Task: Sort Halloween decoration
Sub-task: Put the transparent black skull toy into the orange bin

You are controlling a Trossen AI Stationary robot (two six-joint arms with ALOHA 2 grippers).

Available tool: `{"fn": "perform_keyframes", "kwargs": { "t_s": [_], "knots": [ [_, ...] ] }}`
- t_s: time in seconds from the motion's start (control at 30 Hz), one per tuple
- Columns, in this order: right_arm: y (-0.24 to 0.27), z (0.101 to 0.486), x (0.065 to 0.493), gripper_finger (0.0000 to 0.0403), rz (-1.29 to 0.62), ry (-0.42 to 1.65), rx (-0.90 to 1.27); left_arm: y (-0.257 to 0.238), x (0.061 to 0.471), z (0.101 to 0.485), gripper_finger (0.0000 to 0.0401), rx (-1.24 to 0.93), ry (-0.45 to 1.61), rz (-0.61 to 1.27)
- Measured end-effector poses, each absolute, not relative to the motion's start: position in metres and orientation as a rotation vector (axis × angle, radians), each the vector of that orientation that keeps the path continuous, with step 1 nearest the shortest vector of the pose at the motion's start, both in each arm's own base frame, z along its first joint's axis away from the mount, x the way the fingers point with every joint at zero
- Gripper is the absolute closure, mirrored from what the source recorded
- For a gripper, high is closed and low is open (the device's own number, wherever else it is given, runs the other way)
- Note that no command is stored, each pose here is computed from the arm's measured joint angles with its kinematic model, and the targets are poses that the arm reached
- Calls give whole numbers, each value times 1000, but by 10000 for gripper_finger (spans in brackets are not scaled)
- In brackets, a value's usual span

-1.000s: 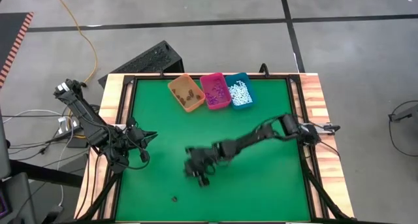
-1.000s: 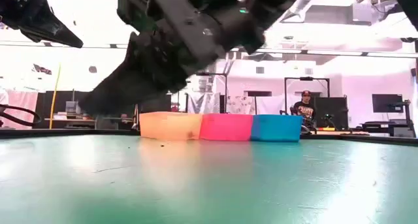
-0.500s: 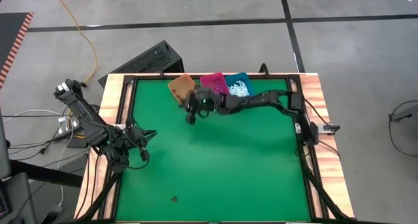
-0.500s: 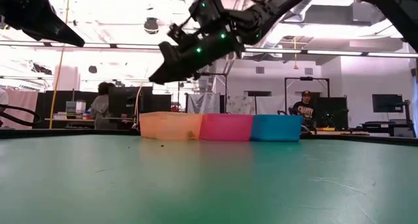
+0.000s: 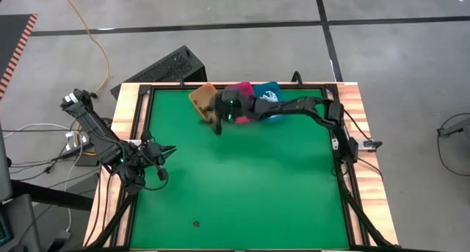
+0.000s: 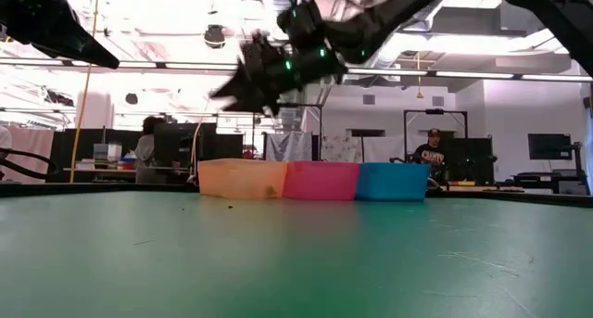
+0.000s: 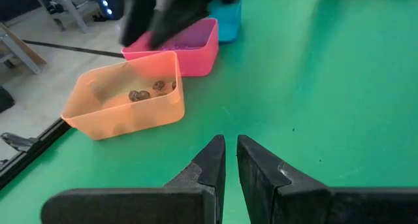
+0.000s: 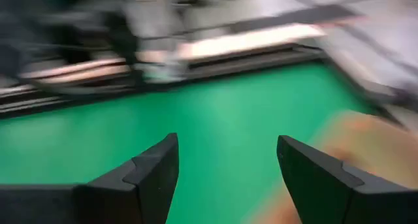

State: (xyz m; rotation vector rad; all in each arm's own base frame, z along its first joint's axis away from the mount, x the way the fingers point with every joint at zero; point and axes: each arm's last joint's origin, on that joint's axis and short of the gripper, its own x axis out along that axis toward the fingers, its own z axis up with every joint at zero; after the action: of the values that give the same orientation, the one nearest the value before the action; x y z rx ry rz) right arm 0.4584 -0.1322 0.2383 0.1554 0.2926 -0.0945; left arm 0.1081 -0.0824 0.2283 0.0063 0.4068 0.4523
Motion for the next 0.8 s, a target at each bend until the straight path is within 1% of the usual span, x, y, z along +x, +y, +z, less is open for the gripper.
{"fn": "perform_keyframes", "kwargs": {
  "t_s": [0.1,0.2,0.33,0.43,0.53,0.7,0.8],
  "knots": [
    [-83,241,469,122,89,300,141,-82,108,228,369,6,407,452],
    [-19,230,478,123,223,338,59,-82,108,228,369,5,406,452],
    [65,207,486,123,321,298,-44,-83,108,228,369,1,407,451],
    [116,185,487,123,371,264,-73,-83,108,228,369,-2,410,449],
    [150,166,490,123,428,288,-98,-83,108,228,369,-8,409,450],
    [189,155,507,123,499,242,-193,-83,108,228,369,-23,405,452],
    [201,140,518,123,571,317,-206,-83,108,228,369,-30,404,453]
  ]
}}
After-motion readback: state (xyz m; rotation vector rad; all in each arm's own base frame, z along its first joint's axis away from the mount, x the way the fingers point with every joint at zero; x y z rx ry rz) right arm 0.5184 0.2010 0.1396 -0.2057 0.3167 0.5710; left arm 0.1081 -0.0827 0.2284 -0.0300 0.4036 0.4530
